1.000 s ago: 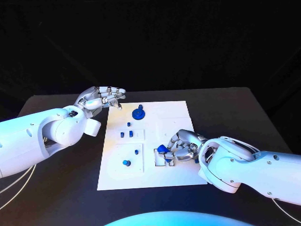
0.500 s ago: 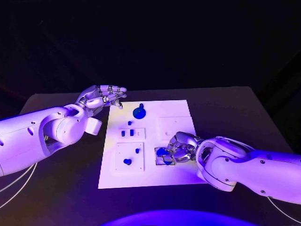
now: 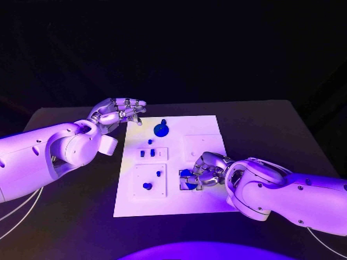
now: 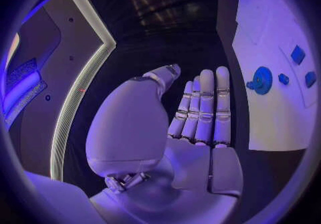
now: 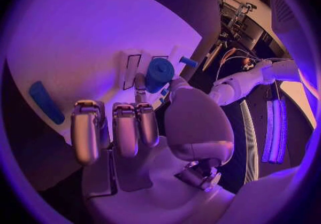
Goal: Assemble the parts on the task board
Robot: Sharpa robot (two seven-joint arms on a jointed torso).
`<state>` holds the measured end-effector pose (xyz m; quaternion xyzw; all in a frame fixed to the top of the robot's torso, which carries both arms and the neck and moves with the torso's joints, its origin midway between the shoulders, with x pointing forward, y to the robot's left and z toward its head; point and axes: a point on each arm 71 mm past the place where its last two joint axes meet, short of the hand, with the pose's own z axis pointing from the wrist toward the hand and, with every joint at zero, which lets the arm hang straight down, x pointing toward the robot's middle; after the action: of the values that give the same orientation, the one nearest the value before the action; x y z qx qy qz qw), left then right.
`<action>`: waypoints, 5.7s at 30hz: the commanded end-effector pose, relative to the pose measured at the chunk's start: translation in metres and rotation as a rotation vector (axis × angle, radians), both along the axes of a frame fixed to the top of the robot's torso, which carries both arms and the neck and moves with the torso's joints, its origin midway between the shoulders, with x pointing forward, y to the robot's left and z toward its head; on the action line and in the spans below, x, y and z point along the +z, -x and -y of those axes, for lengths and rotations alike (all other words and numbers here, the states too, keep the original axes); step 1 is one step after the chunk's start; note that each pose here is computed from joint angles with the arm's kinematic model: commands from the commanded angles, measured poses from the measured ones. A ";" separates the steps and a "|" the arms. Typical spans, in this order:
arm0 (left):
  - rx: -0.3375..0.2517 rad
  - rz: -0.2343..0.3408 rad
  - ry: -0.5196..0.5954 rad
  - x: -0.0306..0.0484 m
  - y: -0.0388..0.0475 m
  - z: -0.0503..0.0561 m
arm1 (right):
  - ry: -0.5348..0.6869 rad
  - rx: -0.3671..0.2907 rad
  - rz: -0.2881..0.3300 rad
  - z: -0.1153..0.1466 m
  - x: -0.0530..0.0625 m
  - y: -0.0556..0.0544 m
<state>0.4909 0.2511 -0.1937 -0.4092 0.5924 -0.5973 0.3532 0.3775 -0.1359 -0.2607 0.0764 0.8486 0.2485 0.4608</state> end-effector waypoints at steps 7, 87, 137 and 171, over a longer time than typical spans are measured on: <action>-0.015 0.009 0.006 0.0013 0.0006 0.002 | 0.032 0.027 0.002 0.000 -0.002 0.002; -0.017 -0.006 -0.001 0.0000 0.0006 0.000 | -0.002 0.096 -0.047 0.009 -0.004 0.017; -0.032 0.004 0.010 0.0003 0.0011 0.002 | 0.149 -0.106 0.136 0.113 0.000 0.012; -0.035 -0.001 0.004 0.0003 0.0025 0.000 | 0.305 -0.036 0.123 0.091 -0.022 0.013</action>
<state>0.4893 0.2541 -0.1944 -0.4065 0.5978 -0.5975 0.3471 0.3704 -0.2193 -0.2674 0.0157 0.8199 0.1589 0.5498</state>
